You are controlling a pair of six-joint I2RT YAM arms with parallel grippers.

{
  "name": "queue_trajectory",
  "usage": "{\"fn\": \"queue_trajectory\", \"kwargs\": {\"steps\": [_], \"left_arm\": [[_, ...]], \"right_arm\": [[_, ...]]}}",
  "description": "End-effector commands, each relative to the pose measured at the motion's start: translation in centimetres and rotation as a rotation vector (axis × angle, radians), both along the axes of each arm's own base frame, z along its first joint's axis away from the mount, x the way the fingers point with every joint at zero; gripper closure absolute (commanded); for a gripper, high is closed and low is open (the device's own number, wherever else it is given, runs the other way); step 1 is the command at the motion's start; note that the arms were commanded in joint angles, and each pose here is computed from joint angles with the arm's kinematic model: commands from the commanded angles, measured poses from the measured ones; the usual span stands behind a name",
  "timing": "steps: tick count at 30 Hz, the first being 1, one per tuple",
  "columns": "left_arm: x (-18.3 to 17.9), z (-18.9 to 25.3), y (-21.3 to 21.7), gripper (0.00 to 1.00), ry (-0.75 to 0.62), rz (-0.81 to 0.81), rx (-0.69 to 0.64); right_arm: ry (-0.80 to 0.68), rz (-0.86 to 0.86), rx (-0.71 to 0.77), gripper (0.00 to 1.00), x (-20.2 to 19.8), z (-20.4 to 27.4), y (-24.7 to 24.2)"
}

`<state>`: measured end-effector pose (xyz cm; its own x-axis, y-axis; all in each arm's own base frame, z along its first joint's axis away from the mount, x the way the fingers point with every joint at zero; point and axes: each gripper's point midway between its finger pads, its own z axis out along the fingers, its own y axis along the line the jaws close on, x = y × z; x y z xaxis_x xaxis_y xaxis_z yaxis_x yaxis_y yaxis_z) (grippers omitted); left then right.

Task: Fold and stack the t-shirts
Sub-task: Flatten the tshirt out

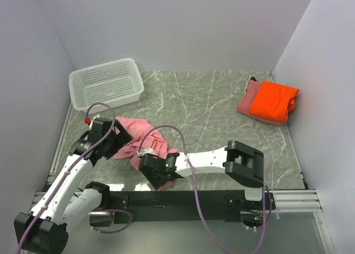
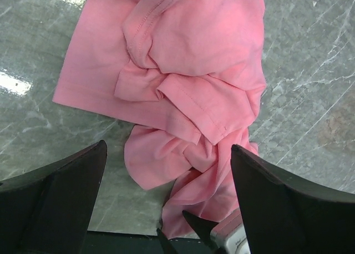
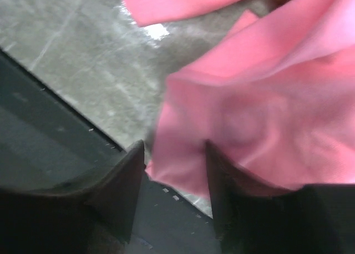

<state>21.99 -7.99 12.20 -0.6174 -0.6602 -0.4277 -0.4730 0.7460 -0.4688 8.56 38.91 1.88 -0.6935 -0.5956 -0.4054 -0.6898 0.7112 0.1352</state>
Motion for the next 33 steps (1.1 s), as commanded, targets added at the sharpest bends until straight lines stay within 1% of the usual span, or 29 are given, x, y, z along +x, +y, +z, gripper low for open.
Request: {"fn": "queue_trajectory", "kwargs": {"steps": [1, 2, 3, 4, 5, 6, 8, 9, 10, 11, 12, 13, 14, 15, 16, 17, 18, 20, 22, 23, 24, 26, 27, 29, 33], "left_arm": [[0.2, 0.7, -0.2, 0.02, -0.02, 0.004, -0.02], [0.3, 0.8, -0.2, 0.02, -0.024, 0.004, -0.019], [0.5, 0.9, -0.2, 0.02, -0.024, 0.004, -0.015], [0.5, 0.9, -0.1, 0.01, -0.027, 0.0, -0.008], [0.6, 0.9, -0.1, 0.01, -0.029, 0.002, -0.002], [0.8, 0.9, 0.0, 0.02, -0.029, 0.003, 0.005], [1.2, 1.0, 0.5, 0.04, -0.034, 0.007, 0.038], [1.6, 1.1, 0.7, 0.05, -0.038, 0.001, 0.061], [1.8, 1.2, 0.8, 0.05, -0.04, 0.0, 0.076], [2.2, 1.4, 1.0, 0.05, -0.046, 0.003, 0.096], [2.8, 1.6, 0.8, 0.06, -0.047, -0.01, 0.109], [3.3, 1.8, 0.6, 0.06, -0.061, -0.025, 0.122], [3.8, 2.0, 0.5, 0.06, -0.069, -0.032, 0.132], [4.4, 2.0, -0.3, 0.08, -0.068, -0.064, 0.143], [5.1, 2.3, -1.0, 0.09, -0.088, -0.08, 0.141], [5.5, 1.4, -1.7, 0.09, -0.062, -0.104, 0.154], [5.9, 1.8, -3.0, 0.1, -0.077, -0.15, 0.169], [6.5, 0.7, -5.2, 0.11, -0.044, -0.218, 0.221], [6.3, -0.2, -6.1, 0.12, -0.008, -0.267, 0.278], [6.3, -1.3, -6.6, 0.14, 0.024, -0.288, 0.311], [6.2, -1.2, -7.4, 0.17, 0.014, -0.316, 0.339], [5.8, -1.8, -7.8, 0.21, 0.032, -0.335, 0.378], [5.3, -2.1, -8.1, 0.25, 0.039, -0.348, 0.394], [4.7, -3.0, -7.6, 0.26, 0.062, -0.35, 0.437], [3.8, -4.8, -7.9, 0.29, 0.091, -0.393, 0.453]], "right_arm": [[-0.036, -0.032, -0.095, 0.56, 0.7, -2.1, -1.4], [-0.031, -0.038, -0.119, 0.61, 0.6, -2.6, -2.0], [-0.038, -0.049, -0.145, 0.7, 0.7, -2.9, -2.6], [-0.041, -0.066, -0.19, 0.99, 0.8, -3.2, -3.8], [-0.054, -0.11, -0.206, 1.0, 1.3, -3.0, -4.5], [-0.082, -0.141, -0.258, 1.0, 1.8, -3.0, -6.4], [-0.095, -0.245, -0.226, 1.0, 3.2, -1.1, -7.9], [-0.093, -0.29, -0.261, 1.0, 3.5, -1.1, -10.2], [-0.09, -0.351, -0.211, 1.0, 4.0, 0.6, -10.8], [-0.082, -0.408, -0.202, 1.0, 4.9, 1.1, -12.0], [-0.078, -0.437, -0.214, 1.0, 5.0, 1.0, -13.6], [-0.084, -0.463, -0.177, 1.0, 5.3, 2.4, -14.3], [-0.086, -0.488, -0.174, 1.0, 5.7, 2.6, -15.1], [-0.083, -0.523, -0.187, 1.0, 6.2, 2.5, -16.4], [-0.086, -0.538, -0.169, 1.0, 6.6, 3.0, -16.9], [-0.086, -0.549, -0.168, 1.0, 6.9, 3.0, -17.3], [-0.086, -0.571, -0.172, 1.0, 7.4, 3.0, -18.0], [-0.088, -0.575, -0.176, 1.0, 7.9, 3.1, -18.2], [-0.084, -0.59, -0.179, 1.0, 8.5, 3.0, -18.4], [-0.078, -0.591, -0.174, 1.0, 8.5, 3.0, -18.2], [-0.073, -0.596, -0.161, 1.0, 8.7, 2.9, -17.9], [-0.048, -0.617, -0.138, 1.0, 8.9, 2.9, -17.6], [-0.041, -0.631, -0.122, 1.0, 9.0, 2.8, -17.3], [-0.026, -0.642, -0.107, 1.0, 9.1, 2.6, -17.0], [-0.014, -0.651, -0.109, 1.0, 9.1, 2.3, -17.4]]}}
